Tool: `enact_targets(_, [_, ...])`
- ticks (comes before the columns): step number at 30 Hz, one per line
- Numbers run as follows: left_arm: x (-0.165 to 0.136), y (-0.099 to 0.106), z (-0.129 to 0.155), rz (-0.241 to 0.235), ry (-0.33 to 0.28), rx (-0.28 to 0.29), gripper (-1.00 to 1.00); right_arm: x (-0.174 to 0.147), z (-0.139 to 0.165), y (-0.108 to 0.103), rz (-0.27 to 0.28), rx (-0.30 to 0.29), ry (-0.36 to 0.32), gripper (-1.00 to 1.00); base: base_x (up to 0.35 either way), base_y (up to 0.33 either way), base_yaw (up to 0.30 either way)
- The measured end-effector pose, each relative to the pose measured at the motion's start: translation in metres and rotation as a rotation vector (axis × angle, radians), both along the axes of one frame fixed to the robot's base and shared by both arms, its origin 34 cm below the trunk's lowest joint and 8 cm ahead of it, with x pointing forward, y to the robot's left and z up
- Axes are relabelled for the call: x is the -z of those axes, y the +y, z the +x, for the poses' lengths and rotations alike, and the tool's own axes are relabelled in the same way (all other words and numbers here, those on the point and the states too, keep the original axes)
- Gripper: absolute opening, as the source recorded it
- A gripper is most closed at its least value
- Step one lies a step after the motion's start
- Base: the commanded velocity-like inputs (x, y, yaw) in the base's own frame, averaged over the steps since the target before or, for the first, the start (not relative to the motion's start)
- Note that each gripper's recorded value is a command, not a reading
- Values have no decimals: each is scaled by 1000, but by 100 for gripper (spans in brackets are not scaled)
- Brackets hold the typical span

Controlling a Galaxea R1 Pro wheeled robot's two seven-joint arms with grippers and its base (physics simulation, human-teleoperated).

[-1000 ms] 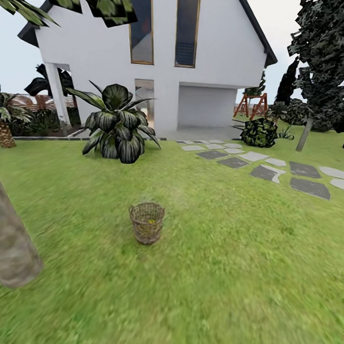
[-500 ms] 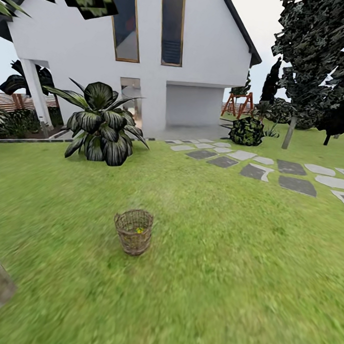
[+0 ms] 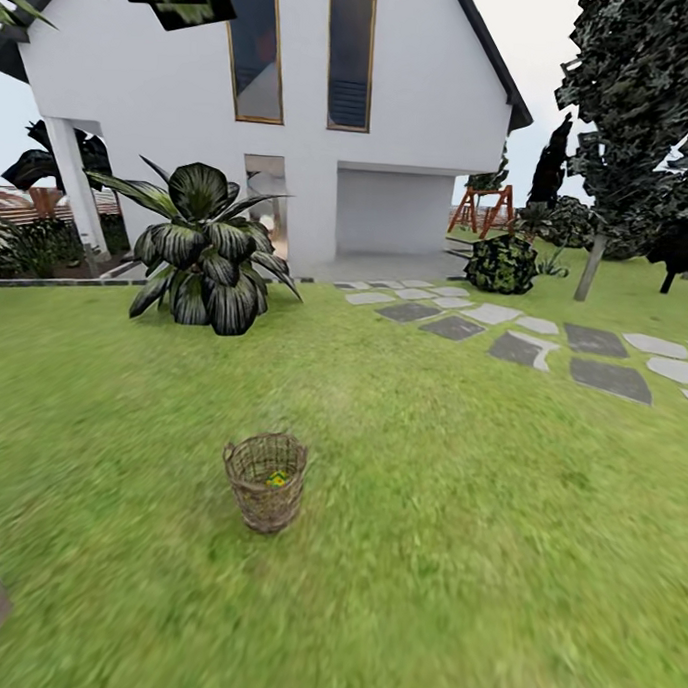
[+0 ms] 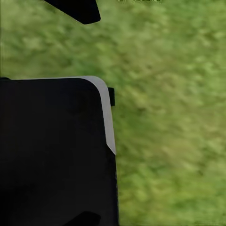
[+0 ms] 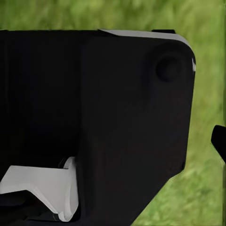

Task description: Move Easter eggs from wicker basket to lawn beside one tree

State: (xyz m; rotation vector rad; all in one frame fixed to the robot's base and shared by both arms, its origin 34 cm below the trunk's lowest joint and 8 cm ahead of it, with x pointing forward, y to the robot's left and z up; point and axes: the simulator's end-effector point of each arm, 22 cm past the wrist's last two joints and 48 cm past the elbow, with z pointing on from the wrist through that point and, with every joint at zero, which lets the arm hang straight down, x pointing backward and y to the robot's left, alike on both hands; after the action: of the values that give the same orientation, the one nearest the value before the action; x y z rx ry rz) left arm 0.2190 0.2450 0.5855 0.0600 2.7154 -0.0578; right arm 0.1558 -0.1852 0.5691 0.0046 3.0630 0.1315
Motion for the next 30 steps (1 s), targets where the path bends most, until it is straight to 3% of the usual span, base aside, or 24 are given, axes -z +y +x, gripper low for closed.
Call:
enact_targets(7, [0, 0, 0, 0, 0, 0, 100, 0, -1, 0, 0, 2, 3, 100, 317, -93, 196])
enact_targets(30, [0, 0, -1, 0, 2, 0, 100, 0, -6, 1, 1, -9, 11, 100, 313, -47, 33])
